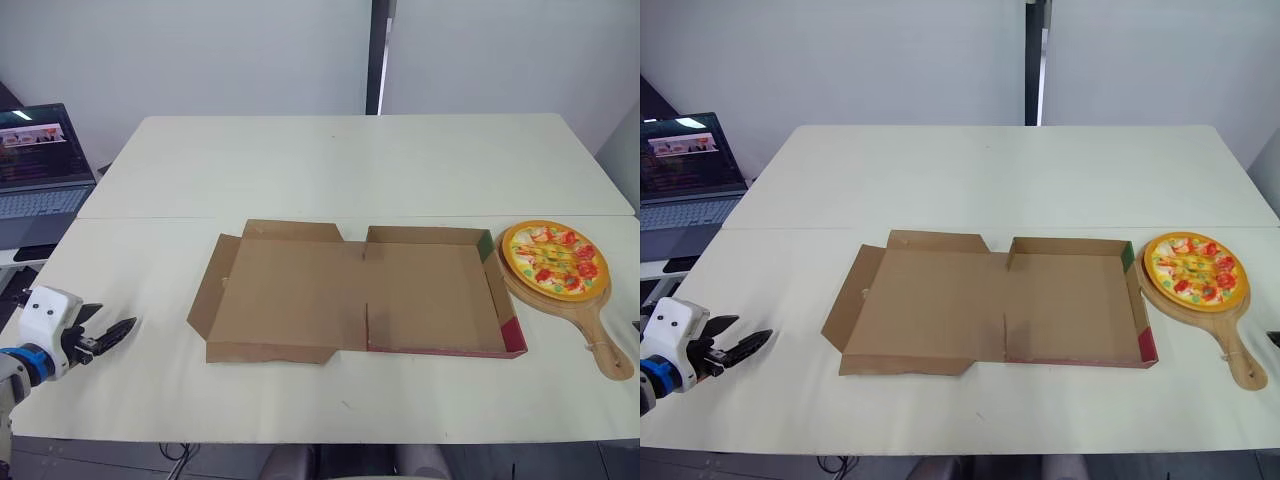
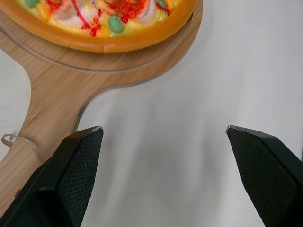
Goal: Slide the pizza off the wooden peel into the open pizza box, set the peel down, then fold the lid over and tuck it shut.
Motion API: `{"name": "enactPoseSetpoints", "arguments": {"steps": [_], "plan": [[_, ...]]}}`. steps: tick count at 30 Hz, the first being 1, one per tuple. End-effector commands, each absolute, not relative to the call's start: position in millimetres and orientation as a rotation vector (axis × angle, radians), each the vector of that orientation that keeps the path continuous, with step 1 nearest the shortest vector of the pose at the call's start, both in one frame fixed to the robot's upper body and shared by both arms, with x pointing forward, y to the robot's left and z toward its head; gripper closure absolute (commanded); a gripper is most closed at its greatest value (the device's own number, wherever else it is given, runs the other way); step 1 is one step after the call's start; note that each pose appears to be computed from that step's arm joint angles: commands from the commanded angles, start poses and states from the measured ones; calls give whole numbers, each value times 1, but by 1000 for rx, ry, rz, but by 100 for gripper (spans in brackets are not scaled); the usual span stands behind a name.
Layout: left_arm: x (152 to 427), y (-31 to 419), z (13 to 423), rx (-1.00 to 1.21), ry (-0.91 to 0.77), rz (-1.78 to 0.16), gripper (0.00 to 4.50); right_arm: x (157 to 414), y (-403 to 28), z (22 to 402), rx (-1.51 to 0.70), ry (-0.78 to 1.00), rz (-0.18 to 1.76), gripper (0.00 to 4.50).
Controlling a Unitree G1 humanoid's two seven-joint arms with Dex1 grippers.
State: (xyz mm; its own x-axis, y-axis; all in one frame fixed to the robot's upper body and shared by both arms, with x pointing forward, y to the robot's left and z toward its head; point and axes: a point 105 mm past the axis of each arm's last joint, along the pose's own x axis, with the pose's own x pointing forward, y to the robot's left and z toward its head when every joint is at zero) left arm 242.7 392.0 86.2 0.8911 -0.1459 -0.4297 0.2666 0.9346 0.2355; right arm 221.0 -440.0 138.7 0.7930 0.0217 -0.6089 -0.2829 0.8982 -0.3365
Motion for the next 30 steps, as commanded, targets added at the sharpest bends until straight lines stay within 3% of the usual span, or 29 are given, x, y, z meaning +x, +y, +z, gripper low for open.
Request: {"name": "enactPoseSetpoints", "arguments": {"steps": [1, 7, 13, 20, 30], "plan": [[242, 400, 107, 314, 369, -205, 4, 225, -441, 155, -444, 590, 166, 0], [243, 405, 118, 327, 335, -198, 4, 223, -442, 155, -444, 588, 164, 0], [261, 366, 146, 306, 250, -390, 4, 221, -446, 155, -446, 580, 147, 0], [290, 275, 191, 327, 117, -717, 4, 224, -435, 168, -433, 497, 170, 0], [290, 139, 209, 387, 6, -1284, 4, 209, -391, 172, -333, 460, 238, 0]]}}
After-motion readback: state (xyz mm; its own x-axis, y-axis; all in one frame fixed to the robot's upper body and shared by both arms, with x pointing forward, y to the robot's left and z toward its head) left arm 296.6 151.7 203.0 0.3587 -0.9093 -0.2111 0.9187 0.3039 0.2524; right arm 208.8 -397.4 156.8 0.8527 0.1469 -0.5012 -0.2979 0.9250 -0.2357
